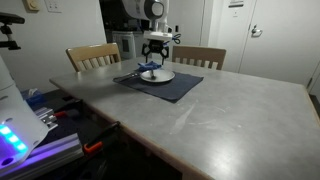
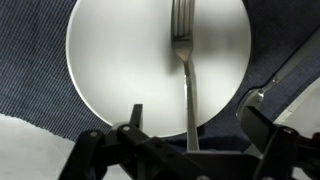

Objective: Take the the fork from the plate and put it on the mat

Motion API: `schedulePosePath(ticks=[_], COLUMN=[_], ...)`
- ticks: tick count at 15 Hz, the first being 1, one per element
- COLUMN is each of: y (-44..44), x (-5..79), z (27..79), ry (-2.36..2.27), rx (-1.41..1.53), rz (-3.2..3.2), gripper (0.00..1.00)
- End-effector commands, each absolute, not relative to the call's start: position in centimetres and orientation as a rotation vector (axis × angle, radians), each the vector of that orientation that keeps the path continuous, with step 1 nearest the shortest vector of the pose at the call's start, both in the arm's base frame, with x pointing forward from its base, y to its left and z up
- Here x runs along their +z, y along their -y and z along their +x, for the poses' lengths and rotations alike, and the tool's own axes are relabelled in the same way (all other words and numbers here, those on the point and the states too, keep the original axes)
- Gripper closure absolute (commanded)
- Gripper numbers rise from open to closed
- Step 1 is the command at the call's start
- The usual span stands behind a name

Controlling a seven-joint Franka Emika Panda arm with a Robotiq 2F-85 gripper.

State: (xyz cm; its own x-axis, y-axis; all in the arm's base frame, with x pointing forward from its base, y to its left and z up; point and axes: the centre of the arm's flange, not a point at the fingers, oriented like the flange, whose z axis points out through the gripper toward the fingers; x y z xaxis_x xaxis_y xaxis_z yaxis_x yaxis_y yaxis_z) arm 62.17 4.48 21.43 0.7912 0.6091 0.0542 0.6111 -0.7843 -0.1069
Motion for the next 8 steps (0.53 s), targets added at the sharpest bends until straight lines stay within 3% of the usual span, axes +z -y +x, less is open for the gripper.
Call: schedulePosePath(ticks=[1,8], y=[-4.9,-6.0], x=[21.5,20.9], z=[60.8,61.7], ry=[0.952,1.069], rx=[-0.1,-0.026], rz=[-2.851,-2.878], gripper=[0.0,0.0])
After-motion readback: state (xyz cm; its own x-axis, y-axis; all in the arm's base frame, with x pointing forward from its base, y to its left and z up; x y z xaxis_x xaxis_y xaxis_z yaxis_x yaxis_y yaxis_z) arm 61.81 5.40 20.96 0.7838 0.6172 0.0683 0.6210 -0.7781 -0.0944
